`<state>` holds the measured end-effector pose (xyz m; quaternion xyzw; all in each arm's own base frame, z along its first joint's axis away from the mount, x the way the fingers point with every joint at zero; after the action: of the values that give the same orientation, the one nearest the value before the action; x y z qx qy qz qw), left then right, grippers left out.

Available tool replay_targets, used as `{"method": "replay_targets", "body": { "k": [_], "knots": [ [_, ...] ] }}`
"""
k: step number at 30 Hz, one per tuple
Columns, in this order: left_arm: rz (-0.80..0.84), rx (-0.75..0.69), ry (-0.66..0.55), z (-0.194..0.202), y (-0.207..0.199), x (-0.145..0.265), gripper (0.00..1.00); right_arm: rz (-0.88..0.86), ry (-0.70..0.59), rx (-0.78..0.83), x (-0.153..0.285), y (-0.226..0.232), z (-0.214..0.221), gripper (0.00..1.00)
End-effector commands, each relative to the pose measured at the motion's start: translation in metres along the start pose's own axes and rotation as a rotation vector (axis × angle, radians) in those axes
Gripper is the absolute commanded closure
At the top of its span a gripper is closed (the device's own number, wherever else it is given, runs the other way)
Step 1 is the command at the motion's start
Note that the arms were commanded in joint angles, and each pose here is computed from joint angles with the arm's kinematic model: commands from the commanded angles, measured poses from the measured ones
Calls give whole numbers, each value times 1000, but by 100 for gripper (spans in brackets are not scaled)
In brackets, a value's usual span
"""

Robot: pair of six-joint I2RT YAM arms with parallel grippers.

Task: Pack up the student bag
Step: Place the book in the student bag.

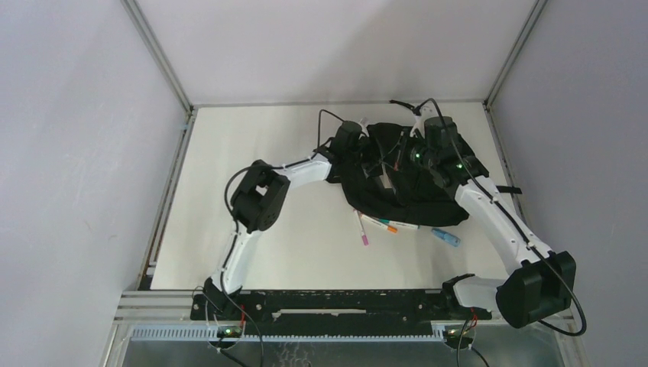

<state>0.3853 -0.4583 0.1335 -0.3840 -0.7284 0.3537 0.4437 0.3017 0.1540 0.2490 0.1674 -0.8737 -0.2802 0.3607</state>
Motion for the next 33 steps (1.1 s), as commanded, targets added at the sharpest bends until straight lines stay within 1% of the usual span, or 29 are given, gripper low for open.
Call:
{"method": "replay_targets", "body": {
  "k": [1,4,8,12,15,18,21,23,24,27,28,29,31,32,33],
  "knots": [
    [134,-162,-63,-13,-73,56,0,-21,-100,-35,13,2,-20,100],
    [100,-210,-94,-8,-72,77,0,0,-114,-56,14,-6,-21,100],
    [43,-258,-54,6,-62,92,0,18,-119,-82,14,-15,-24,100],
    [11,-272,-15,22,-48,103,0,18,-122,-86,13,-16,-25,100],
    [-14,-297,-9,28,-45,118,0,17,-117,-87,11,-17,-25,100],
    [-48,-304,-16,31,-39,138,0,31,-117,-91,9,-20,-25,100],
    [-67,-277,-12,39,-36,163,0,62,-107,-103,5,-26,-22,100],
    [-115,-272,-39,45,-25,183,0,79,-91,-111,3,-29,-19,100],
    [-151,-285,-77,46,-23,197,0,86,-84,-115,1,-30,-18,100],
    [-283,-286,-158,53,2,230,0,92,-74,-107,-6,-28,-14,100],
    [-320,-283,-192,54,8,241,0,90,-74,-97,-10,-26,-13,96],
    [-348,-285,-228,54,11,251,0,82,-71,-84,-15,-22,-11,88],
    [-405,-293,-317,50,15,269,0,52,-33,-50,-27,-9,-3,63],
    [-426,-295,-365,48,15,278,0,40,-3,-15,-34,0,2,53],
    [-455,-298,-417,44,16,286,0,51,34,19,-42,7,8,47]
  ]
}}
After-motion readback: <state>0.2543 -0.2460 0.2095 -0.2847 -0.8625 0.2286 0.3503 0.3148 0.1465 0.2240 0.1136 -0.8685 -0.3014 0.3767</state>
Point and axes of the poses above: each gripper's point midway between its finger pads, its own x axis back along the fingers, its own y axis along the line the jaws close on, z = x × y, the point moved 4 cm from there along x, back along the fingers, and after that the axes turned 12 degrees about -x, right-handed, at the moved point
